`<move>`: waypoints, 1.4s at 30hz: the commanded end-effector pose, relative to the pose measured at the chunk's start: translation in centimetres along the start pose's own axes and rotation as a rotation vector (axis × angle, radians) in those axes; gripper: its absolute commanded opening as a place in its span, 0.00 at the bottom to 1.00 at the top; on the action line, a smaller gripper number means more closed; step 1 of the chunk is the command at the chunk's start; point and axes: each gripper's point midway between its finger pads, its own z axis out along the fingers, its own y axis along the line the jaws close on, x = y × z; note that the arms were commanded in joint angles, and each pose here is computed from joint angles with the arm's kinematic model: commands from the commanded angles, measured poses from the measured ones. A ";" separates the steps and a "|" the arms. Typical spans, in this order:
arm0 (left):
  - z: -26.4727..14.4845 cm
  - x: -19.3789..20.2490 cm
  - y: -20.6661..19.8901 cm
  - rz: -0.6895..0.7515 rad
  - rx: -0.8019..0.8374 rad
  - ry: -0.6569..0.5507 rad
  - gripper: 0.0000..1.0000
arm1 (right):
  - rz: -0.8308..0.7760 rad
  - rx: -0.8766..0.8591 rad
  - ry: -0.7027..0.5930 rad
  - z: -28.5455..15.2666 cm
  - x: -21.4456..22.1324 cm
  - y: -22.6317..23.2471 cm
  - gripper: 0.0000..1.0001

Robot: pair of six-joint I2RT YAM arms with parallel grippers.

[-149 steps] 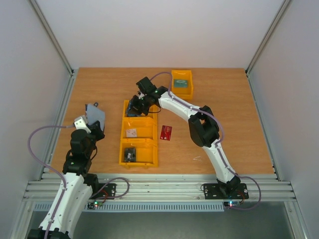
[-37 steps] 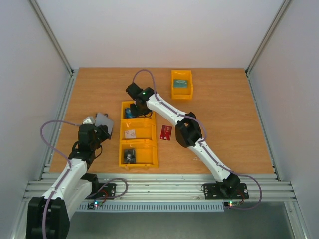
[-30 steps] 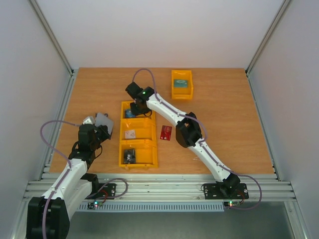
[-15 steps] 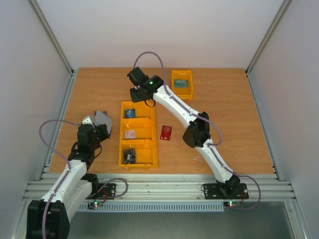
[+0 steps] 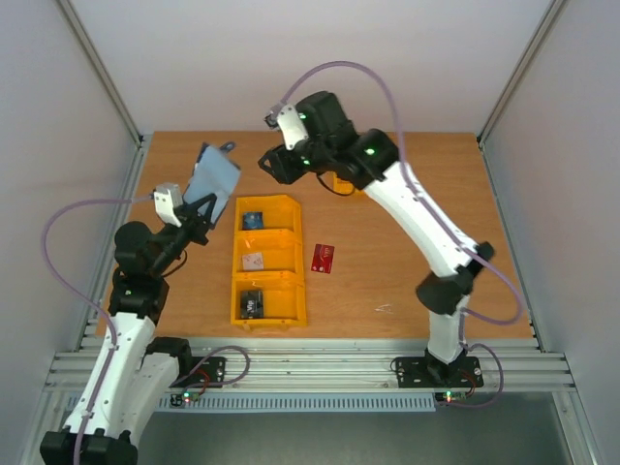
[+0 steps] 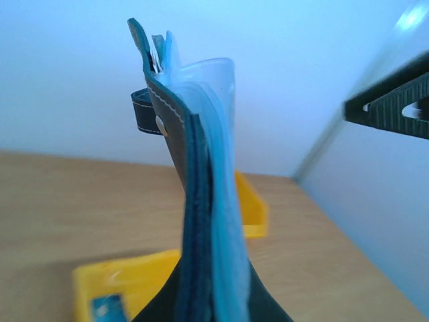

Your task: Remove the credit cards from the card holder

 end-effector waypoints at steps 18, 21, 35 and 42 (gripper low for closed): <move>-10.1 -5.8 -21.0 0.362 1.050 0.069 0.00 | -0.271 -0.519 -0.123 -17.8 1.8 10.3 0.60; -10.5 -5.6 -21.1 0.384 1.062 0.064 0.00 | -0.298 -0.496 -0.107 -18.5 2.6 9.8 0.63; -10.0 -5.2 -20.6 0.399 1.008 0.030 0.00 | -0.189 -0.739 -0.030 -17.7 3.2 13.4 0.18; -9.1 -5.6 -20.2 0.389 0.962 0.005 0.00 | -0.279 -0.860 -0.035 -18.8 4.1 17.7 0.04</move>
